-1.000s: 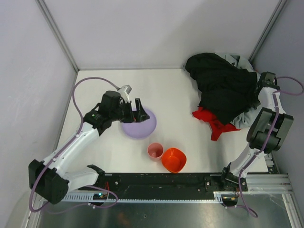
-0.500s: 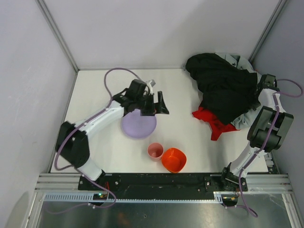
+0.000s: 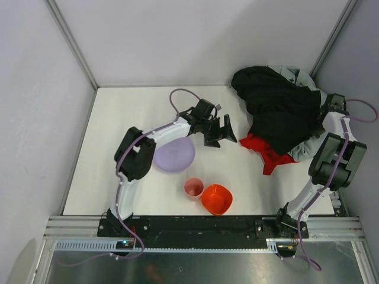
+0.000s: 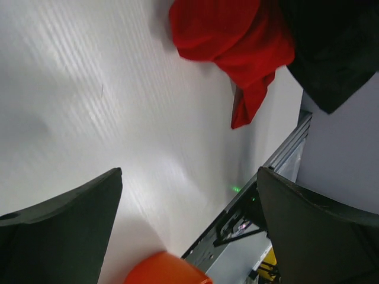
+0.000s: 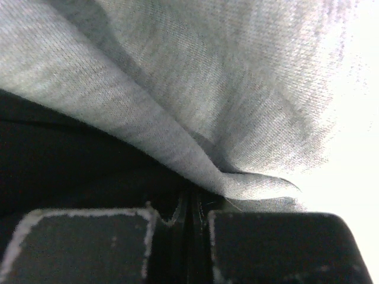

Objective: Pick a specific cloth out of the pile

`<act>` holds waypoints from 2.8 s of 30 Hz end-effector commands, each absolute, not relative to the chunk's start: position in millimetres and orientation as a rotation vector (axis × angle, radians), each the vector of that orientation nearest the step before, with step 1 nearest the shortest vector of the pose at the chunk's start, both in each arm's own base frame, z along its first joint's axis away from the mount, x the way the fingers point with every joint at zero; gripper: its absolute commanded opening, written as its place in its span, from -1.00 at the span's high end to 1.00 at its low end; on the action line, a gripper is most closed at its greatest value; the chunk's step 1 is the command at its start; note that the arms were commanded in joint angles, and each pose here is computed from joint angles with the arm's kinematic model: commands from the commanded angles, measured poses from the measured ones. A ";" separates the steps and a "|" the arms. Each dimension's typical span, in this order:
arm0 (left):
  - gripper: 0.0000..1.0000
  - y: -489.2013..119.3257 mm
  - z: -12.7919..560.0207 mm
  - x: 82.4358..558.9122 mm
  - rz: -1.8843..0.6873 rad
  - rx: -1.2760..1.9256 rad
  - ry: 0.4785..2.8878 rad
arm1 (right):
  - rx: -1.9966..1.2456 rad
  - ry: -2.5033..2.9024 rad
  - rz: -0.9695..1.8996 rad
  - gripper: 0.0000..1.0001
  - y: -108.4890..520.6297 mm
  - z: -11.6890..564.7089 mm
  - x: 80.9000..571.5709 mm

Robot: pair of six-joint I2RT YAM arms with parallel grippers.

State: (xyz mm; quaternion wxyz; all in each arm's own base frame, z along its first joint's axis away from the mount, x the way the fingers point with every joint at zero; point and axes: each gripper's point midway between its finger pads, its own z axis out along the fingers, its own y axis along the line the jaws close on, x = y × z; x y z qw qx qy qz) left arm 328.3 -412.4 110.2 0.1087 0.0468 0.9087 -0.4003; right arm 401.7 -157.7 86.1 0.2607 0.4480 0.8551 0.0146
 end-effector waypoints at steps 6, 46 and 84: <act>-0.99 -473.1 96.6 354.6 -1.429 0.005 2.671 | 1.266 2.540 0.116 1.00 -126.3 21.2 367.6; 0.90 -570.9 79.3 356.6 -1.831 0.041 2.503 | 1.253 2.533 0.207 1.00 -118.0 25.1 370.4; 0.99 -513.7 428.3 303.7 -1.852 0.617 1.706 | 1.189 2.386 0.260 1.00 -111.8 100.2 366.0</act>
